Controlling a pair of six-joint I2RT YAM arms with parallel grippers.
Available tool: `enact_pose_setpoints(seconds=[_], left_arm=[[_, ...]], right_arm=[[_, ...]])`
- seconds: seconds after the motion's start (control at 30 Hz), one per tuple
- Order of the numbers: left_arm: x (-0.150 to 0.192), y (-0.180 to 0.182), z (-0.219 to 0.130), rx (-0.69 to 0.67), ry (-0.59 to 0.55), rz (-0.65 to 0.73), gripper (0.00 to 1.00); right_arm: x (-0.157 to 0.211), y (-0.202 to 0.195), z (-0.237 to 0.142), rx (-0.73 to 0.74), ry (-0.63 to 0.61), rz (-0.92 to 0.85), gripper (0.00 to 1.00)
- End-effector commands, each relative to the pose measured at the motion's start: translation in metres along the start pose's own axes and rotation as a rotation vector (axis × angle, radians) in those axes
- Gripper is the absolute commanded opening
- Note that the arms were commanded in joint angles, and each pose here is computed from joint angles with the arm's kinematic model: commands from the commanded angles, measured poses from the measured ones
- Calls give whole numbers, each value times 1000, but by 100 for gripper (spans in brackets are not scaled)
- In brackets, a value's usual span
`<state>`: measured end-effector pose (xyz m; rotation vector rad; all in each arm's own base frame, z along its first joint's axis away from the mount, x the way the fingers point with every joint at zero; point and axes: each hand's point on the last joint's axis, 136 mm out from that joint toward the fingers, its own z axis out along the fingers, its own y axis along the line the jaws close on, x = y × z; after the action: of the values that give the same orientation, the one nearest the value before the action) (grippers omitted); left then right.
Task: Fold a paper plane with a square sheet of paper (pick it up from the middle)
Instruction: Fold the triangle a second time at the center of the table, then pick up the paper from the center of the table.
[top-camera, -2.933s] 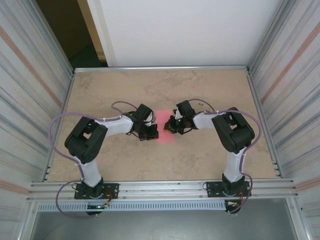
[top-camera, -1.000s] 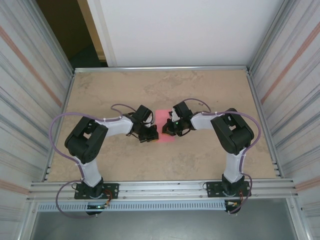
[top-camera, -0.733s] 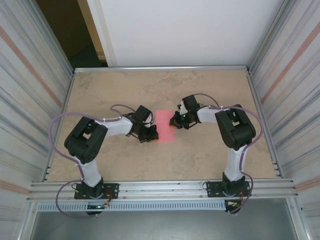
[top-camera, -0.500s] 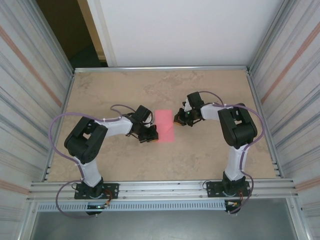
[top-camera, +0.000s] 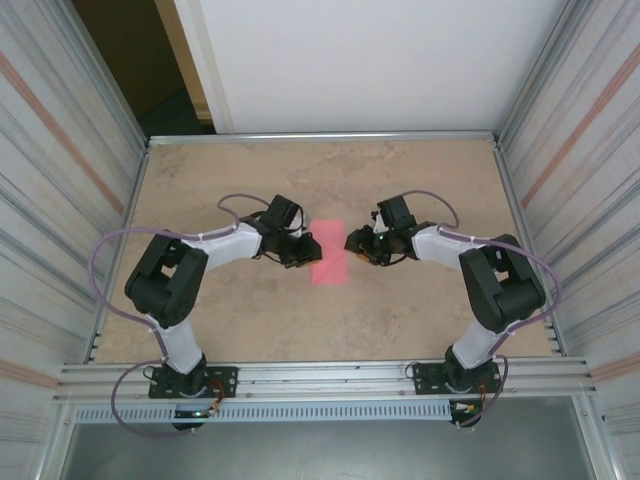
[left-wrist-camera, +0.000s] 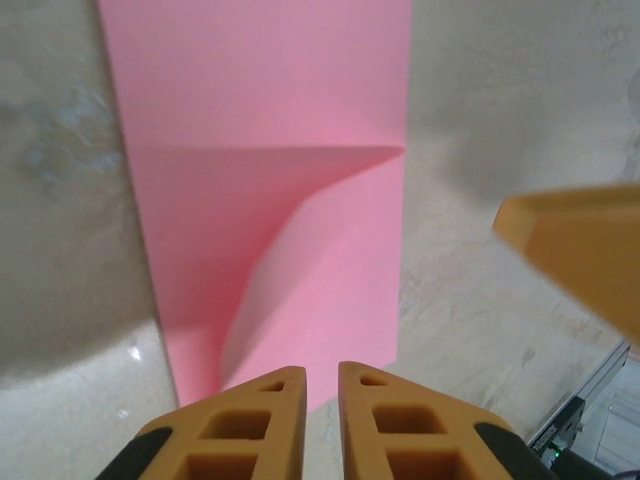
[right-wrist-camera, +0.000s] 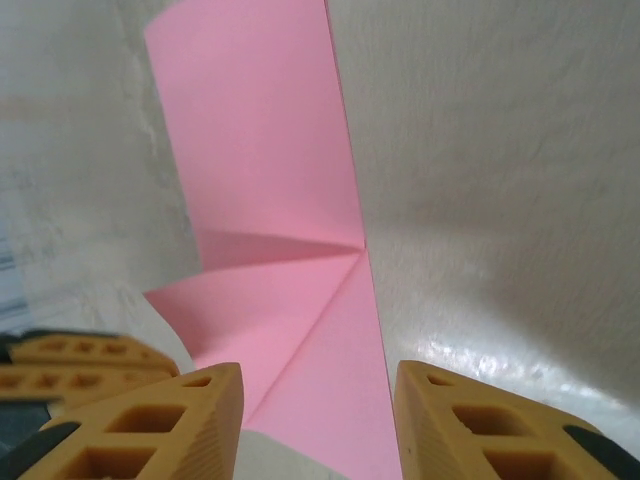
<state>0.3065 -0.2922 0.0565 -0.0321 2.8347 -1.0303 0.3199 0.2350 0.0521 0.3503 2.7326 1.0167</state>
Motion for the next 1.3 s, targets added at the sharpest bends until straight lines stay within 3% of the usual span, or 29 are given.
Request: enact_pose_setpoints(seconds=[0.0,0.37,0.57,0.77,1.27], left_arm=[[-13,-4,5,37,12,-13,19],[-16,31,19,-70,16,-85,19],[-8,45,24,-95,34,-127,19],[-5,50,25,-101,40,-138,19],[-3,52,28,-104,48,-151,19]], right_arm=[[8,13,1,-66,20,60,45],[15,13,26,-69,71,110,42],[14,17,35,-81,82,118,32],[12,15,39,-70,73,122,24],[9,19,47,-91,84,117,21]])
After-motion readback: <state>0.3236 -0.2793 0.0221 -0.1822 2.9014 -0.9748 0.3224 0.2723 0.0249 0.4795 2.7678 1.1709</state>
